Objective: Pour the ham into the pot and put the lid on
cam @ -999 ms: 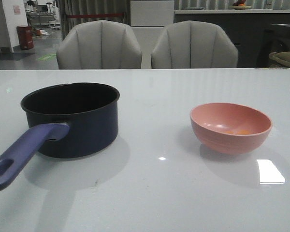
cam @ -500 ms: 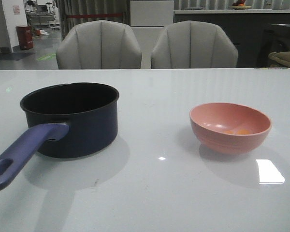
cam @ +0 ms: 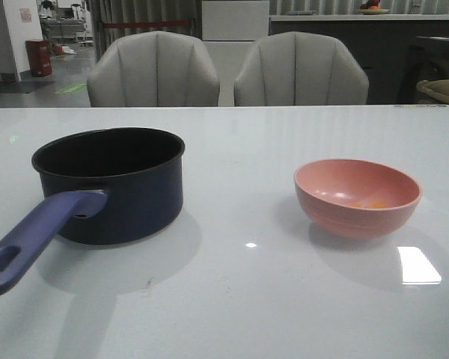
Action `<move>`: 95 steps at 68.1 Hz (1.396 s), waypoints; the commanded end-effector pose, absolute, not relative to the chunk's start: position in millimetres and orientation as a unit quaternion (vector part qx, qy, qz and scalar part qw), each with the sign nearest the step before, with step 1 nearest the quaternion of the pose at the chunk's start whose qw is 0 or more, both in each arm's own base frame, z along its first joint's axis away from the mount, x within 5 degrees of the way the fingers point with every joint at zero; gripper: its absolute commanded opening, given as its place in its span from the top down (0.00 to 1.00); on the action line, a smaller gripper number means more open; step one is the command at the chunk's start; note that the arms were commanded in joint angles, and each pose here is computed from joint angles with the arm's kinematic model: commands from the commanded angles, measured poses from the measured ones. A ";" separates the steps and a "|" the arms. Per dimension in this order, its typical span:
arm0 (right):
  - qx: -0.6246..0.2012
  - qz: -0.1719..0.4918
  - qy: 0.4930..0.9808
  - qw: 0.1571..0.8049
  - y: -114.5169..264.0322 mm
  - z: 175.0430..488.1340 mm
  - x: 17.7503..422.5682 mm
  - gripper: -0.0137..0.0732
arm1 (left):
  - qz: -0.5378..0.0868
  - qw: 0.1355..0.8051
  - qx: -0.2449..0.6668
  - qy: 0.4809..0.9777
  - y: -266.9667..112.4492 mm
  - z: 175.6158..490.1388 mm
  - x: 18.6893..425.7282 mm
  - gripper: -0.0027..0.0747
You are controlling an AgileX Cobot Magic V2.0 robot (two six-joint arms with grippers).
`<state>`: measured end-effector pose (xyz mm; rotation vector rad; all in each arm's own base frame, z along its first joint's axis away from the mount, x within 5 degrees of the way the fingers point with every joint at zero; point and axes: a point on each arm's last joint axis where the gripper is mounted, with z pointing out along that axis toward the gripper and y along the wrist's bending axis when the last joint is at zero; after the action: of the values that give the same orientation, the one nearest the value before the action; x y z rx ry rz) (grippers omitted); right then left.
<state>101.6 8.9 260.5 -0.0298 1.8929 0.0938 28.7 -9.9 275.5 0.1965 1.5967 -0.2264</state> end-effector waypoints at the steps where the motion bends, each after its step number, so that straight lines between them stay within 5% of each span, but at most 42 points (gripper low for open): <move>1: -0.008 0.047 0.800 0.598 11.2 281.9 122.3 0.37 | -0.113 0.730 0.080 0.669 -8.5 291.3 22.9 0.16; 8: -0.006 0.054 0.817 0.574 15.1 287.5 144.5 0.29 | -0.113 0.730 0.080 0.669 -8.5 291.3 22.9 0.16; 29: -0.032 0.078 0.870 0.486 46.4 280.9 234.6 0.28 | -0.113 0.730 0.080 0.669 -8.5 291.3 22.9 0.16; 46: -0.034 0.068 0.902 0.425 60.1 249.4 301.9 0.28 | -0.113 0.730 0.080 0.669 -8.5 291.3 22.9 0.16; 69: -0.034 0.060 0.925 0.374 67.6 206.1 341.5 0.29 | -0.113 0.730 0.080 0.669 -8.5 291.3 22.9 0.16; 88: -0.034 0.059 0.926 0.372 69.1 200.8 348.9 0.66 | -0.113 0.730 0.080 0.669 -8.5 291.3 22.9 0.16; 95: -0.034 0.059 0.927 0.368 69.0 200.2 348.4 0.69 | -0.113 0.730 0.080 0.669 -8.5 291.3 22.9 0.16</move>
<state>341.5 67.7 174.5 -0.0888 2.4988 0.1335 28.7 -9.9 275.5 0.1965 1.5967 -0.2264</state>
